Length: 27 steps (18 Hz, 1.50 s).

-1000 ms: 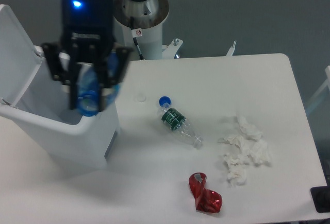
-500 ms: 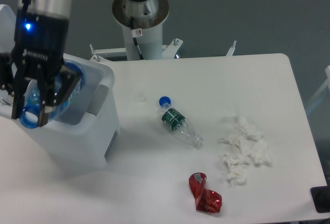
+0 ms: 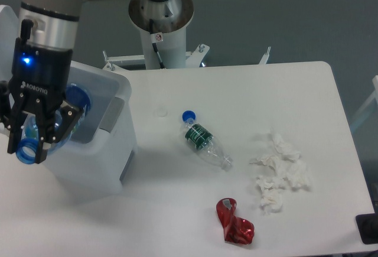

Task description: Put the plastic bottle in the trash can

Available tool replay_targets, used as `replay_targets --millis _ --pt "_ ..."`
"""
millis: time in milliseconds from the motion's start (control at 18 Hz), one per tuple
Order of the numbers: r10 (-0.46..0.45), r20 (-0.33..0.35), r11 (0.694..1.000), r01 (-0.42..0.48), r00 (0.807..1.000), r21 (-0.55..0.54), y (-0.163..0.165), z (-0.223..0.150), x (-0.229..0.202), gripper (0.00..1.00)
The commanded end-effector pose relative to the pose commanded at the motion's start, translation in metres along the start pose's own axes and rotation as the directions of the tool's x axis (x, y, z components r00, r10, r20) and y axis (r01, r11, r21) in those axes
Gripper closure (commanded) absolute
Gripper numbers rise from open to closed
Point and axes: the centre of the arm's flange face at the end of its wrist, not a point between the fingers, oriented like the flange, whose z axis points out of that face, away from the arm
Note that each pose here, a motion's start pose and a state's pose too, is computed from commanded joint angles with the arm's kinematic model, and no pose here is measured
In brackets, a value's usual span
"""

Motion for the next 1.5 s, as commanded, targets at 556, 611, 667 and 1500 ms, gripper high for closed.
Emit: replay_targets --millis 556,611,667,1500 --pt "0.064 -0.045 0.998 -0.065 0.997 -0.024 0.015 0.008 0.020 0.53" --pt "0.065 -0.051 0.998 -0.066 0.997 -0.021 0.016 0.004 0.021 0.50" --pt "0.063 -0.049 0.998 -0.064 0.997 -0.016 0.016 -0.001 0.021 0.46" --pt "-0.003 0.039 0.999 0.001 0.999 0.050 0.015 -0.067 -0.044 0.00"
